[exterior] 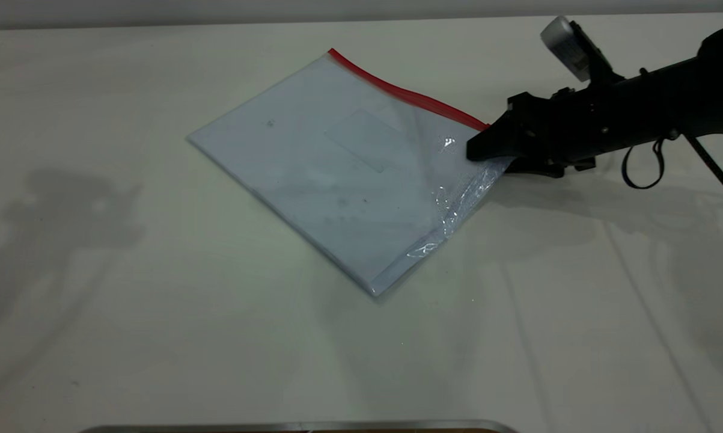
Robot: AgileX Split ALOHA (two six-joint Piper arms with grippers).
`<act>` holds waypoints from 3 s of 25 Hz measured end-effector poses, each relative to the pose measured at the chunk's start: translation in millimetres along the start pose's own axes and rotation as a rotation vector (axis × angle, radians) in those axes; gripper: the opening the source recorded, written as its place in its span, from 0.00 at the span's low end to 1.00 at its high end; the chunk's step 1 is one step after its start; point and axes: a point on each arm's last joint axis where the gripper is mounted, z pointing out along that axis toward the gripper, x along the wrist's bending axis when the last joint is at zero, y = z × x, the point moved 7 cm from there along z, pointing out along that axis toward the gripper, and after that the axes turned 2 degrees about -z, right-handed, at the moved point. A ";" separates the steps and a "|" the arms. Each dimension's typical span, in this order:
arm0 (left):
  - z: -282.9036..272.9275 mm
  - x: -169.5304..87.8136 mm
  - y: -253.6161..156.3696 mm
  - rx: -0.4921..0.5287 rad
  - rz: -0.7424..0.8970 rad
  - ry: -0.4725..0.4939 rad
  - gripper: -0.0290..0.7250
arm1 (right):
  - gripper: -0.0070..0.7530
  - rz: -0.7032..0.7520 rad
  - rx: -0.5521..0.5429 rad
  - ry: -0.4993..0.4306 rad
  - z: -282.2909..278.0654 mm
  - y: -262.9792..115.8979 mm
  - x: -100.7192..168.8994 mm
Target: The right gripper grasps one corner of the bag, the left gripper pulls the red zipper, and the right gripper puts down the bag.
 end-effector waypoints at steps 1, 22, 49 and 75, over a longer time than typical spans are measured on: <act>0.0 0.0 0.0 0.000 0.000 0.000 0.73 | 0.62 -0.001 0.002 0.001 0.8 -0.5 1.1; -0.4 0.0 1.3 -0.004 0.001 0.001 0.73 | 0.06 -0.329 0.127 0.331 43.4 21.5 122.5; 186.5 -87.8 -38.3 0.264 0.253 -0.618 0.73 | 0.06 -0.448 0.291 0.331 26.1 14.9 113.7; 225.6 -135.4 -38.5 0.256 0.494 -0.825 0.66 | 0.06 -0.691 0.159 0.322 29.9 32.9 121.2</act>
